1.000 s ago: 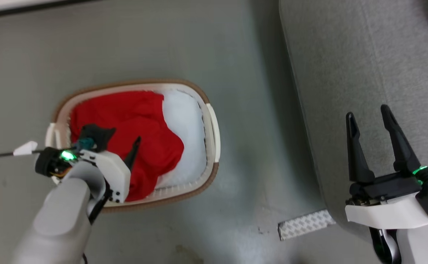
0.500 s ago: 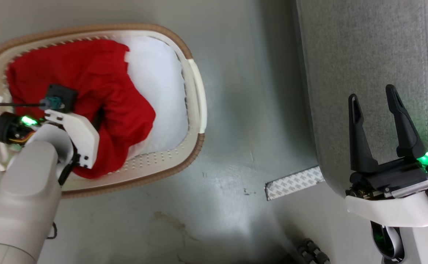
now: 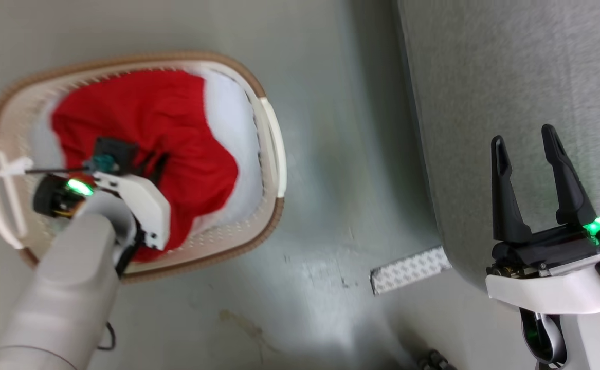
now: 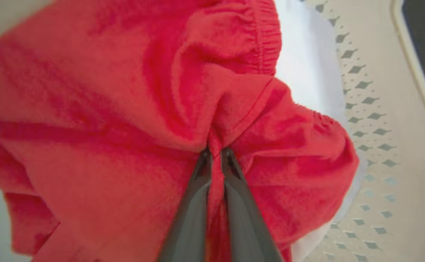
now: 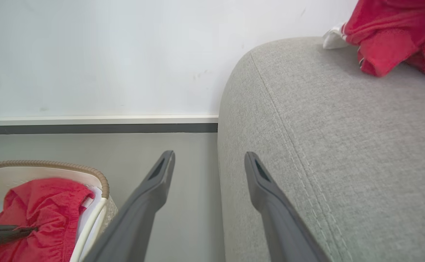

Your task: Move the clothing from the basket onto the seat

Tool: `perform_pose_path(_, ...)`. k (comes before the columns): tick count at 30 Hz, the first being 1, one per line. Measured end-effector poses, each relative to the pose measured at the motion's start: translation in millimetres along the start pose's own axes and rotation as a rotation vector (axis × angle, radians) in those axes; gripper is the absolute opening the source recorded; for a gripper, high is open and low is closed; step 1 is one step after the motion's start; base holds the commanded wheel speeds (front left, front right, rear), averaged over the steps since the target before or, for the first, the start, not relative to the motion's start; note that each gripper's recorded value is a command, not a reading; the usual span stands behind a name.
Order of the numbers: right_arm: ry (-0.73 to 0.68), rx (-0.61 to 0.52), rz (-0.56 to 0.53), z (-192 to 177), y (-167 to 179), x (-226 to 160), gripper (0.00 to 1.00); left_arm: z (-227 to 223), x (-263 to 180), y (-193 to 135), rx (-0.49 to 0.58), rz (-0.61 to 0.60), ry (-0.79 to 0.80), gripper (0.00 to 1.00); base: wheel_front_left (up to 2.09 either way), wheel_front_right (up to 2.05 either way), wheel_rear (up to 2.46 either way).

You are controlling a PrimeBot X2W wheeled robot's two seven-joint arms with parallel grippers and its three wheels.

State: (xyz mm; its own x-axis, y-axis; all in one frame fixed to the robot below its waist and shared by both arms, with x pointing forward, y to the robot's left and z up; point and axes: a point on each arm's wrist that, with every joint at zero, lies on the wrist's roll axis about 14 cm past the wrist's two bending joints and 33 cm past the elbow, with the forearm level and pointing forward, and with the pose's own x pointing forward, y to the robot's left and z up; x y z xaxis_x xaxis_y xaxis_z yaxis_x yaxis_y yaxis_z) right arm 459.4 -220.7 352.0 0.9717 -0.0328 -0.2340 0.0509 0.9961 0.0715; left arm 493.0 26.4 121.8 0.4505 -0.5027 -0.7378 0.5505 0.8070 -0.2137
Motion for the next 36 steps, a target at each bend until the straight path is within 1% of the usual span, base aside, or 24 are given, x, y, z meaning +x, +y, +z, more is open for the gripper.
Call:
perform_pose_path(6,-0.057,0.001,-0.007,27.9,-0.5,-10.7,1.00,34.8,-37.2,-16.2,-0.028,0.003,-0.114,0.00,0.00,0.00,0.00)
perform_pose_path(11,-0.094,0.016,-0.022,48.7,-2.0,-33.7,1.00,64.0,-79.4,-29.5,-0.055,0.019,-0.208,0.00,0.00,0.00,0.00)
perform_pose_path(16,-0.145,0.018,-0.013,71.4,3.2,-57.3,1.00,97.8,-126.8,-35.0,-0.055,0.050,-0.323,0.00,0.00,0.00,0.00)
perform_pose_path(20,-0.191,0.028,-0.010,88.7,5.6,-77.8,1.00,117.5,-164.9,-41.2,-0.085,0.077,-0.412,0.00,0.00,0.00,0.00)
perform_pose_path(25,-0.246,0.036,0.002,105.8,10.3,-103.9,1.00,152.1,-215.7,-51.2,-0.093,0.109,-0.572,0.00,0.00,0.00,0.00)
perform_pose_path(31,-0.281,0.036,0.019,112.7,16.3,-133.5,1.00,164.1,-273.4,-63.9,-0.114,0.159,-0.722,0.00,0.00,0.00,0.00)
perform_pose_path(36,-0.294,0.021,0.036,110.2,22.0,-157.4,1.00,153.6,-314.5,-72.1,-0.134,0.202,-0.803,0.00,0.00,0.00,0.00)
